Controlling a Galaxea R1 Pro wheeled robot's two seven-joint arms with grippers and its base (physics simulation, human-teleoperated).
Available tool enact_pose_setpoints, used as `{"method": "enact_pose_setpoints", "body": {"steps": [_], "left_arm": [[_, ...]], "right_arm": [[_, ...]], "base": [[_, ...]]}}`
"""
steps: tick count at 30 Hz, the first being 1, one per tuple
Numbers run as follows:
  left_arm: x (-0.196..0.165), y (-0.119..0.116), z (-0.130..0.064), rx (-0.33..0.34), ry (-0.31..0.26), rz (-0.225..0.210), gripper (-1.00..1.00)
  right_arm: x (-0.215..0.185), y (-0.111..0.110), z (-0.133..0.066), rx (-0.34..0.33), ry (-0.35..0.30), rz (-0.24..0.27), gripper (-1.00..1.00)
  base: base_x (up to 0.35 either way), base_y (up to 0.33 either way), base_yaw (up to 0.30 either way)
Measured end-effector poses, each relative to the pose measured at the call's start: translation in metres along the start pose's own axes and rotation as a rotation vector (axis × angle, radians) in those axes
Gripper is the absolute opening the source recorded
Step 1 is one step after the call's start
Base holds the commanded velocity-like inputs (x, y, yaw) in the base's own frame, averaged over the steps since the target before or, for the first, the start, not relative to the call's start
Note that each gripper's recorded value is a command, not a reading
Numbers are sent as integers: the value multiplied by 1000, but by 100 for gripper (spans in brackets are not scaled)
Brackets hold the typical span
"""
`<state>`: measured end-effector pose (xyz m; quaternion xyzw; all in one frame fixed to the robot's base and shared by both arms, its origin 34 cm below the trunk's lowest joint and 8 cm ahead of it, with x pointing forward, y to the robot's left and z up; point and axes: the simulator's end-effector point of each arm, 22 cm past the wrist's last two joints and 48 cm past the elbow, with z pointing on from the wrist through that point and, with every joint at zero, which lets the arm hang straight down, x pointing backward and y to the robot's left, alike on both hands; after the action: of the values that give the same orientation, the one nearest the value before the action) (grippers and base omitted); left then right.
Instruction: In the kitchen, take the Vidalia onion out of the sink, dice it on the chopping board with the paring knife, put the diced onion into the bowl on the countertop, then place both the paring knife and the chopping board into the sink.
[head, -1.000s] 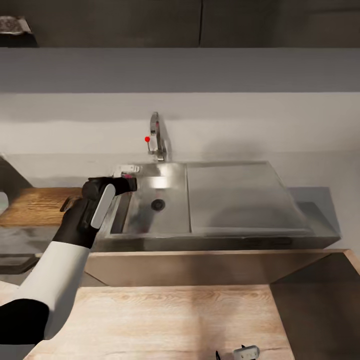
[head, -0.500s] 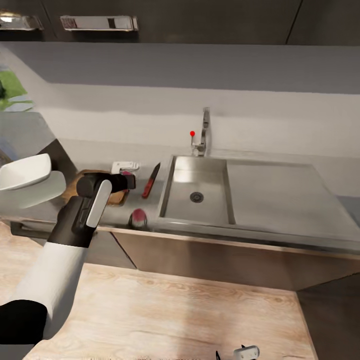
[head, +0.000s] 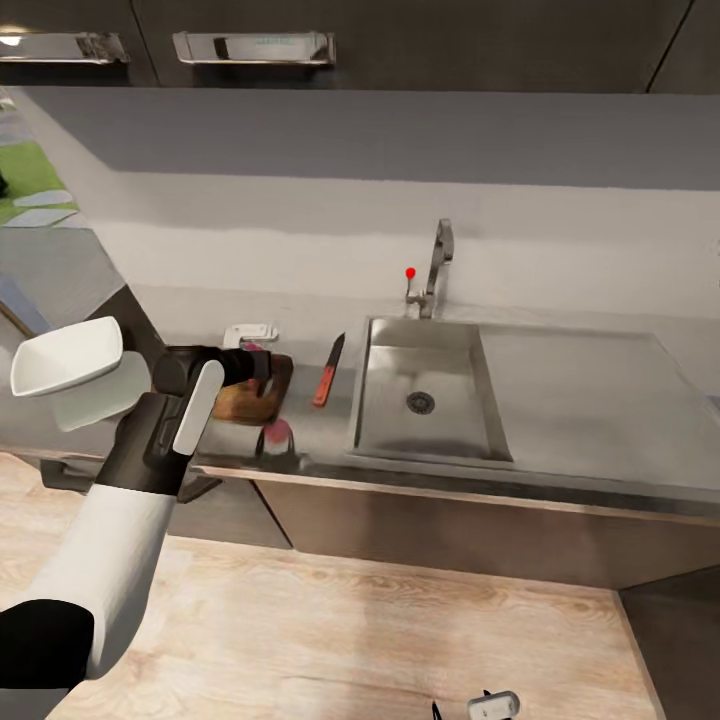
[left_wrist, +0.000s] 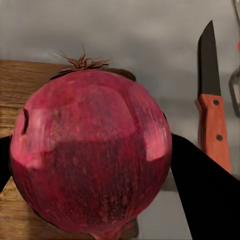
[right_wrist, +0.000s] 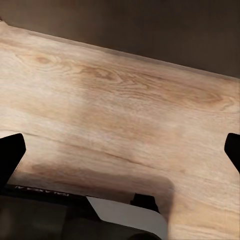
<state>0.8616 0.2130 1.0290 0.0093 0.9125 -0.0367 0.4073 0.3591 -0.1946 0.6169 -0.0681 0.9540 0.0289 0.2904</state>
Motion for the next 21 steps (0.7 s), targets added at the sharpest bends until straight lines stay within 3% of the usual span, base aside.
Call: {"method": "enact_pose_setpoints", "body": {"steps": [10, 21], "left_arm": [[-1, 0, -2, 0, -1, 0, -100], [3, 4, 0, -6, 7, 1, -100]], "right_arm": [[-2, 0, 0, 0, -4, -1, 100], [-2, 0, 0, 1, -5, 0, 100]], "base": [[113, 229, -112], [-8, 39, -3]]}}
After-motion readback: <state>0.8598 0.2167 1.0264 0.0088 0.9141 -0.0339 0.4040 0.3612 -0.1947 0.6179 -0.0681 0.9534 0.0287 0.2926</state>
